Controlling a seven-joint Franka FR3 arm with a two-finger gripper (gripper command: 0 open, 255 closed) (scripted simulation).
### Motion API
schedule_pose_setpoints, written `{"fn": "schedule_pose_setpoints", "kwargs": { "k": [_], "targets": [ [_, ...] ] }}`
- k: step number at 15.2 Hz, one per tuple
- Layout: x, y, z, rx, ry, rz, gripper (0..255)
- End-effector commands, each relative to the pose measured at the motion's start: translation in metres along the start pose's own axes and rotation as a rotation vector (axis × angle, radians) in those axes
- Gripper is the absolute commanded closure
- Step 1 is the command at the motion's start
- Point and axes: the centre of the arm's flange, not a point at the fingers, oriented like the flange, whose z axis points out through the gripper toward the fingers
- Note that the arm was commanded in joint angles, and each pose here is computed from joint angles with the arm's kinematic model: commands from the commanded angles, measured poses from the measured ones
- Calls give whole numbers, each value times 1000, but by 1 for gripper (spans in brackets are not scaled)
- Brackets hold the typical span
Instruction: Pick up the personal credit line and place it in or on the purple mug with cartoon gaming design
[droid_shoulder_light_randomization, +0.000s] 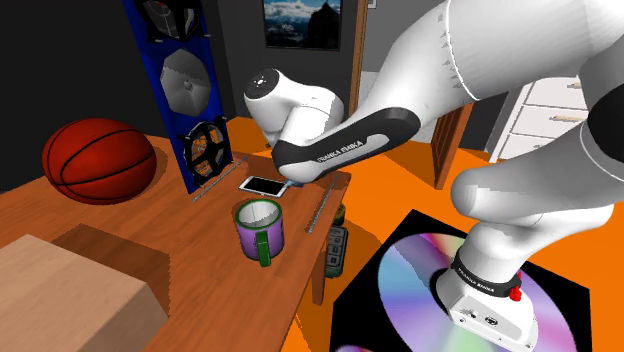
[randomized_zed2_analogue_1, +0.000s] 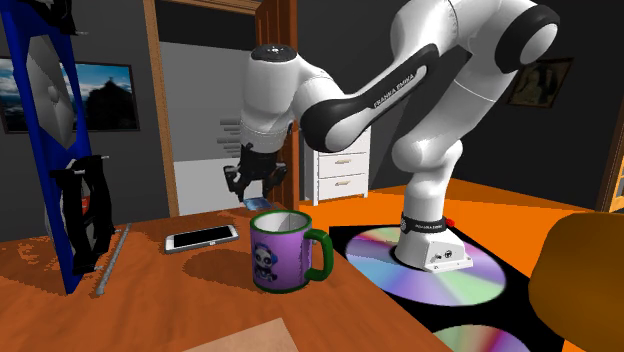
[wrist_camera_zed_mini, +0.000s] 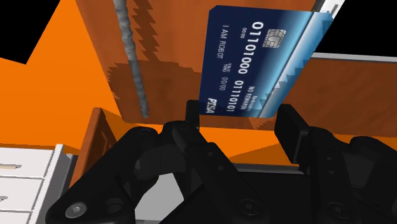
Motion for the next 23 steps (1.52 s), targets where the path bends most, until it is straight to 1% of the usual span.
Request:
{"fn": "schedule_pose_setpoints", "kwargs": {
  "k": [1, 20, 23],
  "targets": [
    [7, 0, -9, 0, 0, 0, 255],
    [61, 1, -90, 0, 0, 0, 255],
    [29, 0, -115, 0, 0, 0, 255]
  ]
}}
